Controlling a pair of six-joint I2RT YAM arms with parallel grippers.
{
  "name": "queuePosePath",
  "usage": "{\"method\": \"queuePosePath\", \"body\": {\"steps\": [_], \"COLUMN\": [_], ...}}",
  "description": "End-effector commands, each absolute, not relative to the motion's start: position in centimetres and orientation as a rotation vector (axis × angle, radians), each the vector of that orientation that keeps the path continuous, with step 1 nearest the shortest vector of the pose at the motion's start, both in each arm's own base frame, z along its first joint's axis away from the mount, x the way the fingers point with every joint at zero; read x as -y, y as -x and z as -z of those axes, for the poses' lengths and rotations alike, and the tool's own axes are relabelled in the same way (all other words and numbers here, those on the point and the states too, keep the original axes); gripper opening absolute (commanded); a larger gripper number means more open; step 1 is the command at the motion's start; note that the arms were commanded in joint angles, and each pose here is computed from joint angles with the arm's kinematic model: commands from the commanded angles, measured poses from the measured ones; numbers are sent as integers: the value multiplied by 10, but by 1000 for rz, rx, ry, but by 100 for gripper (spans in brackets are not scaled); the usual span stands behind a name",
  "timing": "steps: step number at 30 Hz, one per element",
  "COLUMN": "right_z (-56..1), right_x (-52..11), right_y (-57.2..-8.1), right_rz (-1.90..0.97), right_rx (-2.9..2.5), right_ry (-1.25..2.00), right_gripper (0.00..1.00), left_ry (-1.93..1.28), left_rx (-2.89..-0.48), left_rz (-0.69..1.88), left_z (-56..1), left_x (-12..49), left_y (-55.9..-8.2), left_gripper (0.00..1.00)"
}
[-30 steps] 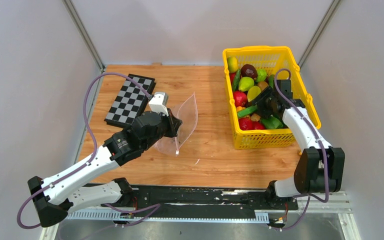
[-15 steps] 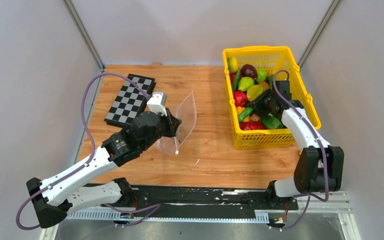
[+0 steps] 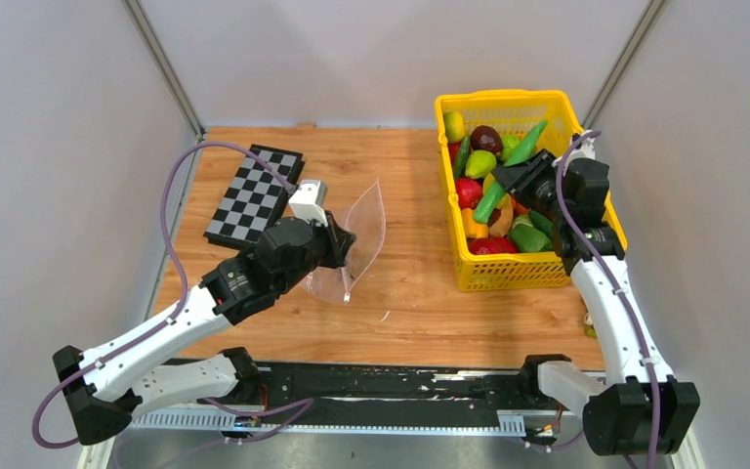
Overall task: Place the food in the zip-top bag and seal the zipper
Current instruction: Place the fake vegetable in the zipper food storage bag.
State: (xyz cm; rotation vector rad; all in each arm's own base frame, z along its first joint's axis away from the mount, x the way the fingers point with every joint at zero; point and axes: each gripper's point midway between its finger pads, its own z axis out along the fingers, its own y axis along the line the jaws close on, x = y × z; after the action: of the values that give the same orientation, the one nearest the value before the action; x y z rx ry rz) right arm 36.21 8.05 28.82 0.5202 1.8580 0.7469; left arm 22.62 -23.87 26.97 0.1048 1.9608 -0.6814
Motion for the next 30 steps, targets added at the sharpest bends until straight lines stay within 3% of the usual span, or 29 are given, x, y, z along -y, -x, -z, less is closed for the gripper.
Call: {"method": "queuePosePath", "body": {"steps": [1,6,14,30], "right_z": [-347,-392,-395,-445], "right_x": [-119,-158,-218,-308], "right_y": [-341,-292,-235,-192], "right_rz": [-913,-1071,-1200,-1091], "right_rx": [-1685,-1467,-1379,-846], "right_ry": [-104,302,709,804], "right_gripper": [4,4,2,0], "left_ry": [-83,-86,-94,-111], "left_rx": [-1926,-1917,-1913,-1877], "left_rz": [731,754,770,981], "left_z": [-281,-284,-286,-311], "left_x": [245,249,253,276], "left_y": [-228,-228,-228,-214], "left_gripper": [0,0,0,0]}}
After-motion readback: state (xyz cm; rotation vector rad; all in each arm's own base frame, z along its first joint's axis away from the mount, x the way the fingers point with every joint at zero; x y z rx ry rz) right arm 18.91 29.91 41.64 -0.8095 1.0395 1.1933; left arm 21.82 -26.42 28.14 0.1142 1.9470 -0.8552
